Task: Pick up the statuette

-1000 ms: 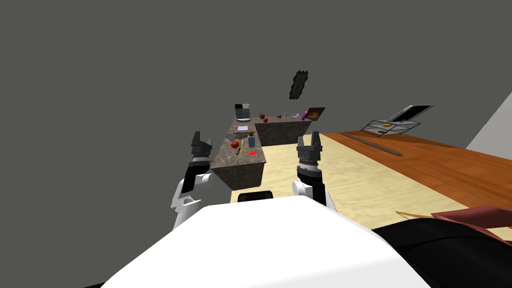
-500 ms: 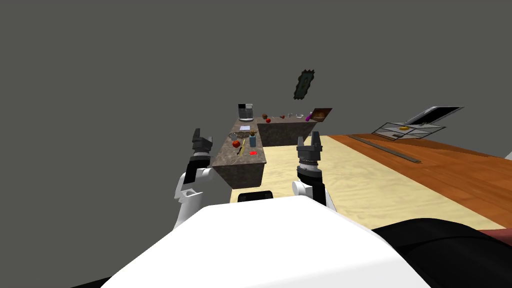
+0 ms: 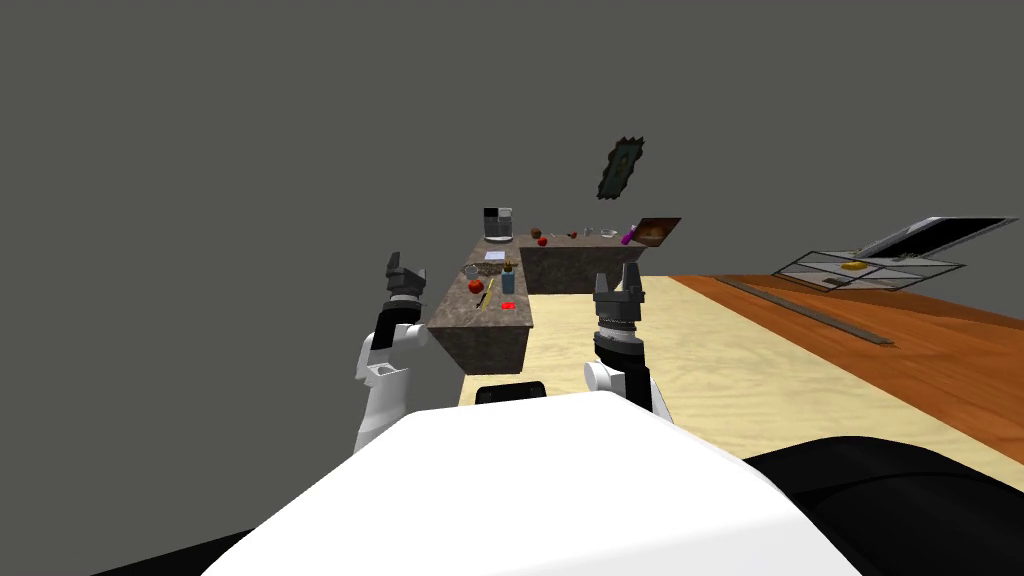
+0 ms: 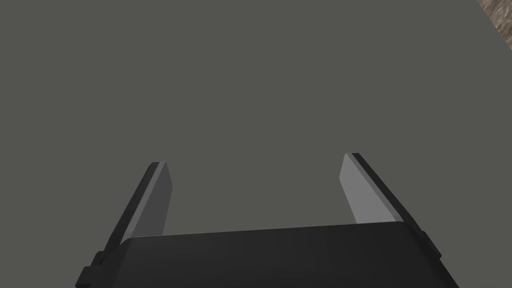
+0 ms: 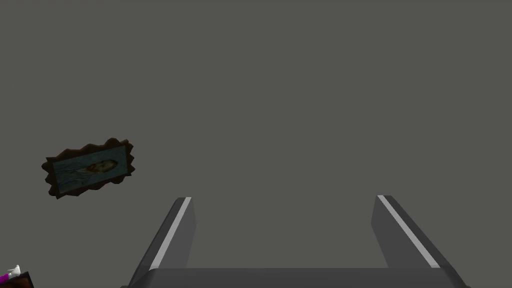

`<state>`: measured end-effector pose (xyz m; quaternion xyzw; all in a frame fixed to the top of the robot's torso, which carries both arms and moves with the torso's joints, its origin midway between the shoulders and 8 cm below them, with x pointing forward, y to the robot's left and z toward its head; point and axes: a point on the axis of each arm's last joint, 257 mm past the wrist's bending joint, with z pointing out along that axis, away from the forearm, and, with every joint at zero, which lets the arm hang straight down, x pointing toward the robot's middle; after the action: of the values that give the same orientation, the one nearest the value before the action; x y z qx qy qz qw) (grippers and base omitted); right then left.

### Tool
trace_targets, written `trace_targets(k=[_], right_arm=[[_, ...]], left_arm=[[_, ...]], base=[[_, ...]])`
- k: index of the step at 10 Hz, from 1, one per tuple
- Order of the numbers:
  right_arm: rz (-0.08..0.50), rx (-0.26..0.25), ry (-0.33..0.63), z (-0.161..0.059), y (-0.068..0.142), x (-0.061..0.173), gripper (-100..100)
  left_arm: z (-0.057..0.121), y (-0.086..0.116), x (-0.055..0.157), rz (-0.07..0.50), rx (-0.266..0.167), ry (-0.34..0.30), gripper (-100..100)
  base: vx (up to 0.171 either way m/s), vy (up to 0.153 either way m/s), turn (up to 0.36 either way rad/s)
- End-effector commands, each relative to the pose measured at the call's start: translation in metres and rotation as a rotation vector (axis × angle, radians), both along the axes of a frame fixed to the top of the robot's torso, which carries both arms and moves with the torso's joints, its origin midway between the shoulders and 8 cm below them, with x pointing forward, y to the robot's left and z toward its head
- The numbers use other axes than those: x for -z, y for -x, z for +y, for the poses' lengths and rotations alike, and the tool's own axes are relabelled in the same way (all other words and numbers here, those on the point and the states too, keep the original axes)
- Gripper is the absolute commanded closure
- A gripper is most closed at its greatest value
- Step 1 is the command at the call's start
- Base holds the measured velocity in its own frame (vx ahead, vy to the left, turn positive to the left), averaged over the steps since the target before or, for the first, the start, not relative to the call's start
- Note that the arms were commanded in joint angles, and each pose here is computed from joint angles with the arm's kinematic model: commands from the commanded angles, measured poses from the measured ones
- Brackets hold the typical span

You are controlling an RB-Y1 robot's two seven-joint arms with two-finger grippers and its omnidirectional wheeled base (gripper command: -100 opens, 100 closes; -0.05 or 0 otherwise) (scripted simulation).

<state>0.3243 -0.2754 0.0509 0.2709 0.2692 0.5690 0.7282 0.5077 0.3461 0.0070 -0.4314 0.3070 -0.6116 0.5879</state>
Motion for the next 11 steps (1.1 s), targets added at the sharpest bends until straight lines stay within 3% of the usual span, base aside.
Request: trace_targets(k=[1, 2, 3, 4, 5, 6, 7, 8, 9, 10, 11], right_arm=[[0.000, 0.000, 0.000, 0.000, 0.000, 0.000, 0], [0.000, 0.000, 0.000, 0.000, 0.000, 0.000, 0], [0.000, 0.000, 0.000, 0.000, 0.000, 0.000, 0], [0.000, 0.000, 0.000, 0.000, 0.000, 0.000, 0], [0.000, 0.000, 0.000, 0.000, 0.000, 0.000, 0], [0.000, 0.000, 0.000, 0.000, 0.000, 0.000, 0], [0.000, 0.000, 0.000, 0.000, 0.000, 0.000, 0], [0.000, 0.000, 0.000, 0.000, 0.000, 0.000, 0], [0.000, 0.000, 0.000, 0.000, 0.000, 0.000, 0], [0.000, 0.000, 0.000, 0.000, 0.000, 0.000, 0], [0.000, 0.000, 0.000, 0.000, 0.000, 0.000, 0]], left_arm=[[0.004, -0.009, -0.001, 0.011, 0.005, 0.028, -100], [0.013, -0.022, 0.008, 0.047, 0.005, 0.082, -100], [0.010, -0.023, 0.002, 0.035, 0.010, 0.082, -100], [0.019, -0.037, 0.012, 0.073, 0.010, 0.138, -100], [0.017, -0.038, 0.006, 0.063, 0.015, 0.137, -100], [0.024, -0.050, 0.015, 0.094, 0.015, 0.193, -100], [0.022, -0.053, 0.011, 0.093, 0.019, 0.195, -100], [0.029, -0.064, 0.021, 0.126, 0.019, 0.252, -100], [0.027, -0.067, 0.018, 0.126, 0.024, 0.254, -100], [0.032, -0.079, 0.027, 0.160, 0.024, 0.311, -100], [0.031, -0.082, 0.026, 0.162, 0.028, 0.314, -100]], base=[[-0.002, -0.057, 0.070], [-0.006, -0.064, 0.134], [-0.002, -0.058, 0.065], [0.002, -0.062, 0.126], [-0.003, -0.061, 0.064], [-0.005, -0.073, 0.133], [-0.005, -0.062, 0.055], [-0.001, -0.063, 0.092], [-0.001, -0.059, 0.053], [-0.005, -0.072, 0.085], [-0.005, -0.067, 0.054]])
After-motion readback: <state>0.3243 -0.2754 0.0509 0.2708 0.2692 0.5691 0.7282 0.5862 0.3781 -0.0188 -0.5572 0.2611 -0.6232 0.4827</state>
